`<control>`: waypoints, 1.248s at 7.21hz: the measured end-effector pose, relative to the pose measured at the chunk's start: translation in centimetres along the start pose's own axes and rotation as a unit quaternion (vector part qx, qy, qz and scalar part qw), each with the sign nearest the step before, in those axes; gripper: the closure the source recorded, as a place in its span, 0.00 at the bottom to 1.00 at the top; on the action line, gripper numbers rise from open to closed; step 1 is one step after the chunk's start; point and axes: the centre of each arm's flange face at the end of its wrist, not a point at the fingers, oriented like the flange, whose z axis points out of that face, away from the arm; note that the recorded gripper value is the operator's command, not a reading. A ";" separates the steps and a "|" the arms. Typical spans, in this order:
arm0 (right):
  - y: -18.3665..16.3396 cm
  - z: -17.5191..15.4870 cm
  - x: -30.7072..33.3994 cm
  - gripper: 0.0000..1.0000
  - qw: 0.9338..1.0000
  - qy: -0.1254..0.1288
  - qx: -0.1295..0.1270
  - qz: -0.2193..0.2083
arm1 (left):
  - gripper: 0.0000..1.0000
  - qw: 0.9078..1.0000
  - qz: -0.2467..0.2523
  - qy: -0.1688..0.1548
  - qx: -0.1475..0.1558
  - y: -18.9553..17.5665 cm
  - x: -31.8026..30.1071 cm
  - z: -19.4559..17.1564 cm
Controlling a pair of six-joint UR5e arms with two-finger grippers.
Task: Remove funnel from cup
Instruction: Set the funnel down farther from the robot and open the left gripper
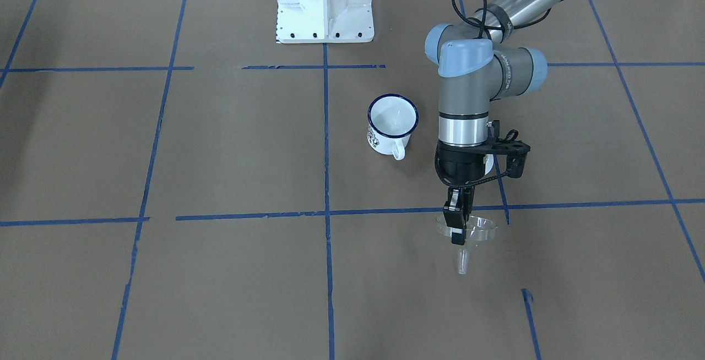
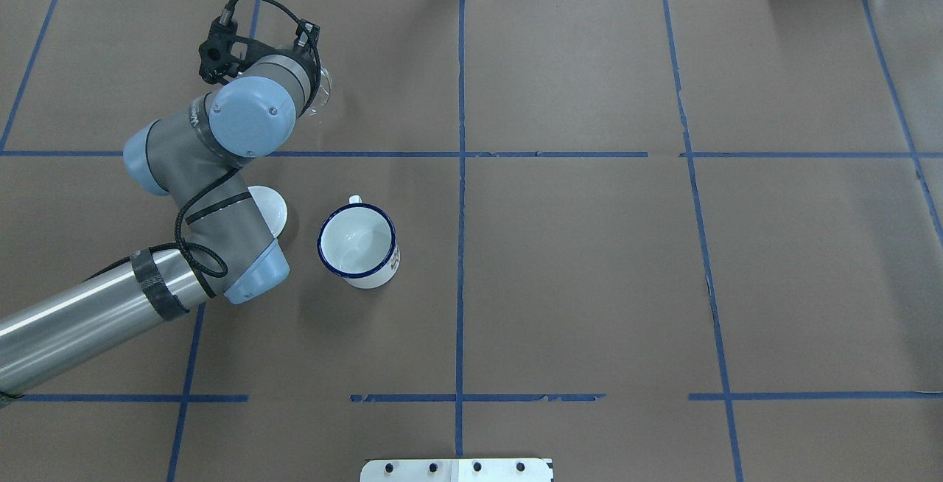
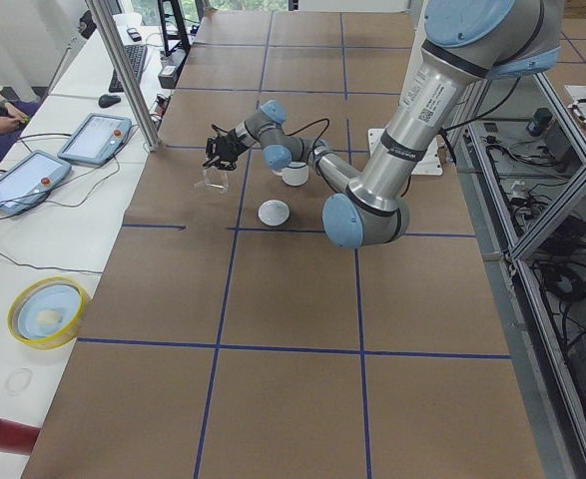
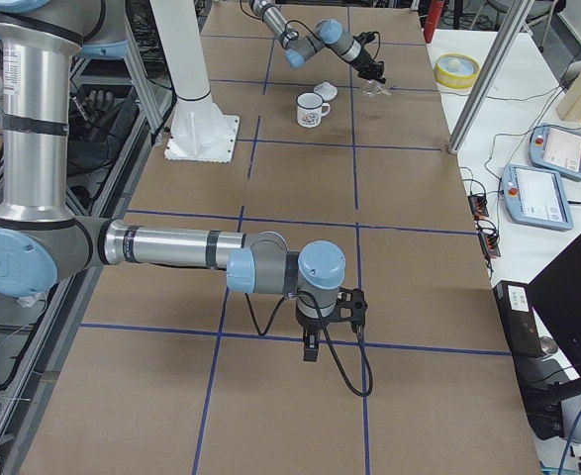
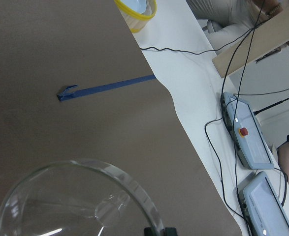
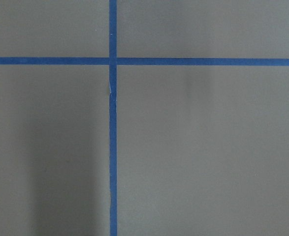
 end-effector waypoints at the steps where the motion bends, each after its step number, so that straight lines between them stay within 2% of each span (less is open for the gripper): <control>1: 0.0 0.0 0.0 0.00 1.000 0.000 0.000 0.000 | 1.00 1.000 -0.013 0.011 0.011 0.1 -1.1 0.7; 5: 0.0 0.0 0.0 0.00 1.000 0.000 0.000 0.000 | 1.00 1.000 -0.014 0.012 0.024 0.0 -2.7 1.8; 6: 0.0 0.0 0.0 0.00 1.000 0.000 0.000 0.000 | 0.80 1.000 -0.013 0.011 0.023 0.1 -2.9 1.9; 7: 0.0 0.0 0.0 0.00 1.000 0.000 0.000 0.000 | 0.16 1.000 -0.012 0.012 0.021 0.2 -3.0 1.9; 8: 0.0 0.0 0.0 0.00 1.000 0.000 0.000 0.000 | 0.00 1.000 -0.005 0.010 0.020 0.2 -3.3 1.9; 9: 0.0 0.0 0.0 0.00 1.000 0.000 0.000 0.000 | 0.00 1.000 0.017 0.011 0.017 0.2 -3.7 1.9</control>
